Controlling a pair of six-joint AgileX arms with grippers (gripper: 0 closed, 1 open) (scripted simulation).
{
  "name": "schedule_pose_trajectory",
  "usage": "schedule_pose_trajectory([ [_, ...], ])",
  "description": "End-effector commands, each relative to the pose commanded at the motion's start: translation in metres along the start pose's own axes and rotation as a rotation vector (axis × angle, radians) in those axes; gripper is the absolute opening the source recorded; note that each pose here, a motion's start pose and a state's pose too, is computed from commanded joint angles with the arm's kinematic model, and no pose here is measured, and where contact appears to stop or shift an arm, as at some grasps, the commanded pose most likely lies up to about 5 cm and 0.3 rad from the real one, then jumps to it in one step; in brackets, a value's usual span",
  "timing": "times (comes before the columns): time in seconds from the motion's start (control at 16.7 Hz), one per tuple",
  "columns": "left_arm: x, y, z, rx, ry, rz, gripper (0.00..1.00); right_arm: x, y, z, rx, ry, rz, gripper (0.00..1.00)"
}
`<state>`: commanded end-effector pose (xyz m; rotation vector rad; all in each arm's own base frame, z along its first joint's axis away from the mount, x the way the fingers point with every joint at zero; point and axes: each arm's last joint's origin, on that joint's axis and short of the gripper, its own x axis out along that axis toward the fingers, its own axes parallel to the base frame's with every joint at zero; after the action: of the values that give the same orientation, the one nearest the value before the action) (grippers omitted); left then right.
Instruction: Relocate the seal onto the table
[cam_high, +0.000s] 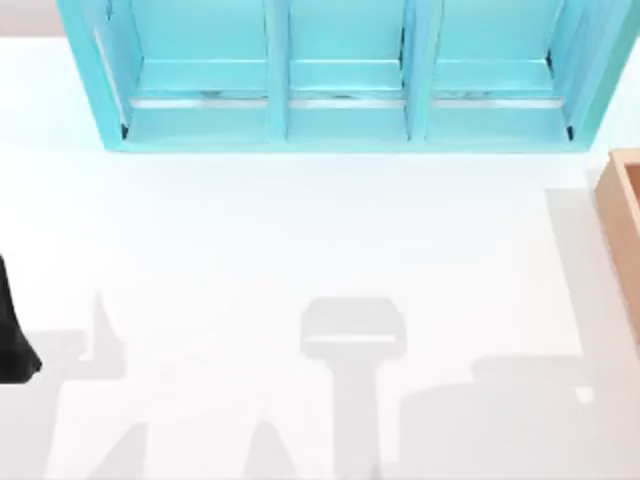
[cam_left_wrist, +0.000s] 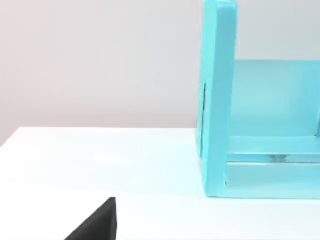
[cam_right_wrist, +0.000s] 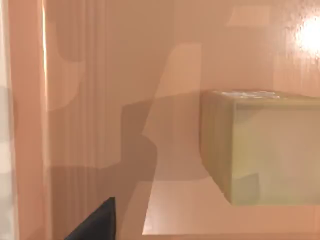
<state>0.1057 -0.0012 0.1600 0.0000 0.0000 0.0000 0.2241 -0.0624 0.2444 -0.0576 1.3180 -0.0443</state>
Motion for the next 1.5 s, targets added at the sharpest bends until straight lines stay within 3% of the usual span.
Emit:
schedule_pose_trajectory([
  [0.18,0.000,0.000,0.000,0.000,0.000,0.000,1.00,0.008,-0.019,0.025,0.006,0.155,0.039,1.00],
  [0.42,0.000,0.000,0.000,0.000,0.000,0.000,1.00,0.015,-0.033,0.040,0.014,0.246,0.065,1.00],
  [0.84,0.000,0.000,0.000,0.000,0.000,0.000,1.00,0.019,-0.033,0.040,0.014,0.251,0.066,1.00],
  [1.5,0.000,0.000,0.000,0.000,0.000,0.000,1.00,0.107,-0.028,0.018,0.015,0.251,0.066,1.00],
])
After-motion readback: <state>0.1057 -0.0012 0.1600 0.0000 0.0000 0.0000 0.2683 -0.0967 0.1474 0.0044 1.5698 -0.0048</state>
